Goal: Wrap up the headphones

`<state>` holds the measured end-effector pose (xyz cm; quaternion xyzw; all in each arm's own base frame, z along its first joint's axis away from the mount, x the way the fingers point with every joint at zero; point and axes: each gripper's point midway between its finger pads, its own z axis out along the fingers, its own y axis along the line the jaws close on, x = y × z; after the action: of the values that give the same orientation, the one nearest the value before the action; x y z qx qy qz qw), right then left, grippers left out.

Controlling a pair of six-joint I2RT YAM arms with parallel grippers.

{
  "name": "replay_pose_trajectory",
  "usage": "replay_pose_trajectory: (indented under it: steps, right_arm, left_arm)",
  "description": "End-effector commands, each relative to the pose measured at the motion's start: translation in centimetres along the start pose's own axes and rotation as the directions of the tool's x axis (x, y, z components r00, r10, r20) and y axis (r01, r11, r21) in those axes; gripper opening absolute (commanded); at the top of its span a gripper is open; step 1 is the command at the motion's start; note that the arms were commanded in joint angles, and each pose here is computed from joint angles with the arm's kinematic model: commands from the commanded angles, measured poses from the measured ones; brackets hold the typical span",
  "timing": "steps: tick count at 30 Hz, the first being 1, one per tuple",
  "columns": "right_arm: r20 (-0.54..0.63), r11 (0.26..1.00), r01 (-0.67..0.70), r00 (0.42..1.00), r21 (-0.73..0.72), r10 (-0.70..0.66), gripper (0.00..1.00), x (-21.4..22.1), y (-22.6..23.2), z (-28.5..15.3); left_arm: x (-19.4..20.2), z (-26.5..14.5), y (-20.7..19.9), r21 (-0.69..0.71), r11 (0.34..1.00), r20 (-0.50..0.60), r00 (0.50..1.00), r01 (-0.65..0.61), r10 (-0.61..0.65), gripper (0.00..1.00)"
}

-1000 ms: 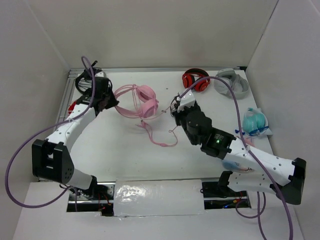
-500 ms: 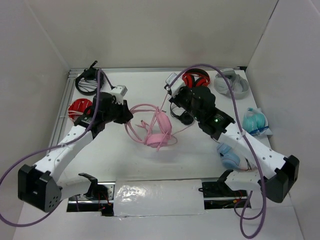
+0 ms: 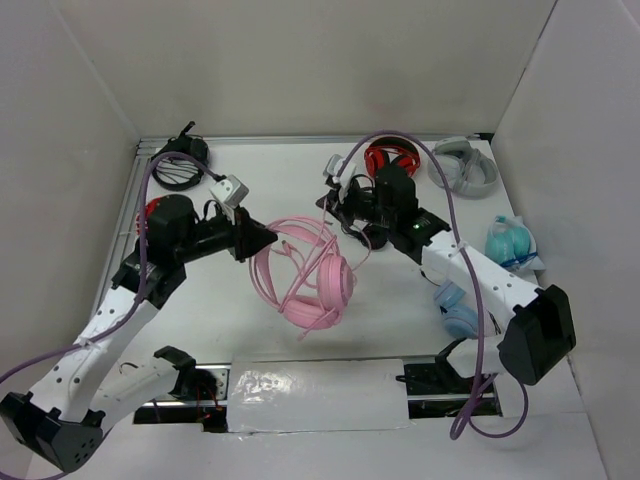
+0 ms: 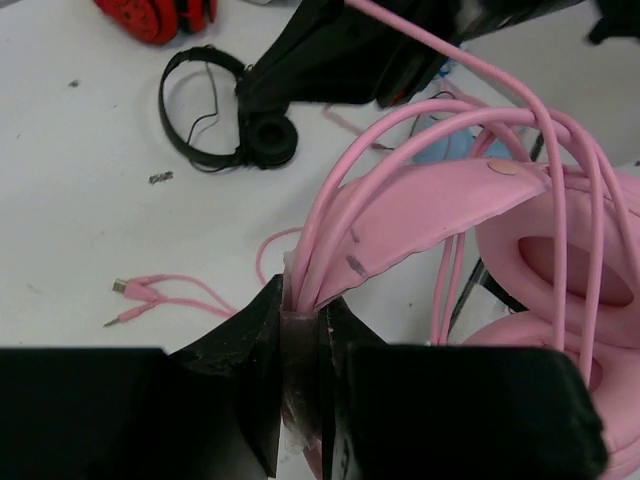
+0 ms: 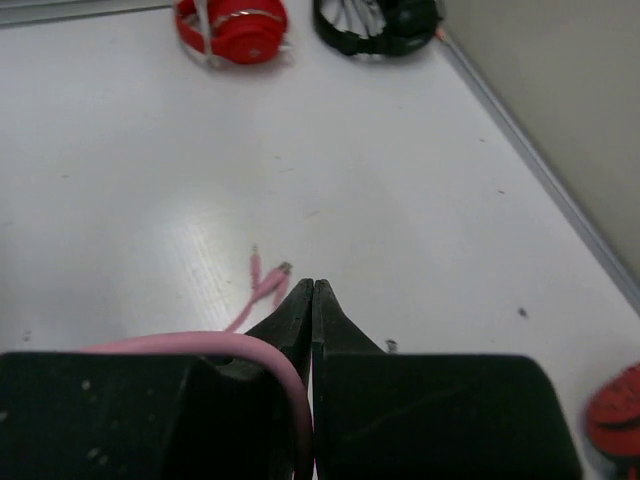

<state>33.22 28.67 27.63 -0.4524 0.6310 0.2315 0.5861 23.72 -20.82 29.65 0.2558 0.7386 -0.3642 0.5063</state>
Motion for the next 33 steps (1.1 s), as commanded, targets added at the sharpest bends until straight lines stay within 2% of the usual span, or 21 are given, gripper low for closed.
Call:
replay_pose_trajectory:
  steps: [1,5,8,11,16,24,28,29,33]
  right_arm:
    - [0.141,0.986,-0.021,0.989,-0.164,0.045,0.09,-1.9,3.4,1.3]
    - [0.153,0.97,-0.063,0.983,-0.235,0.101,0.11,-1.6,5.0,3.2]
    - [0.149,0.957,-0.089,0.98,-0.277,0.134,0.24,-1.3,6.0,4.8]
    - [0.15,0.949,-0.115,0.975,-0.294,0.165,0.29,-0.8,6.8,5.8]
    - [0.177,0.928,-0.141,0.961,-0.344,0.212,0.32,-0.4,8.6,6.7]
    - [0.114,0.881,-0.243,0.943,-0.407,0.313,0.35,3.1,12.2,9.8]
    - [0.052,0.836,-0.326,0.921,-0.441,0.387,0.35,6.1,15.1,9.6]
    - [0.073,0.829,-0.331,0.912,-0.45,0.404,0.35,6.0,15.7,9.5]
    - [0.02,0.805,-0.385,0.898,-0.45,0.441,0.32,8.8,18.9,9.0]
  left_arm:
    - [-6.1,-2.5,-6.1,0.229,0.967,0.167,0.983,-0.115,0.077,0.0]
    - [-8.8,-3.6,-7.6,0.255,0.96,0.196,0.978,-0.117,0.067,0.0]
    - [-11.0,-4.4,-8.3,0.247,0.963,0.224,0.973,-0.109,0.053,0.0]
    - [-14.1,-5.3,-8.3,0.188,0.976,0.287,0.956,-0.108,0.051,0.0]
    - [-18.8,-7.2,-9.6,0.159,0.977,0.369,0.926,-0.14,0.073,0.0]
    - [-23.5,-9.6,-10.9,0.12,0.979,0.449,0.889,-0.164,0.094,0.0]
    - [-24.9,-10.0,-10.9,0.102,0.985,0.459,0.885,-0.139,0.078,0.0]
    - [-25.5,-10.0,-10.9,0.093,0.986,0.464,0.882,-0.138,0.08,0.0]
    - [-27.0,-9.4,-8.3,-0.015,0.998,0.493,0.868,-0.054,0.054,0.0]
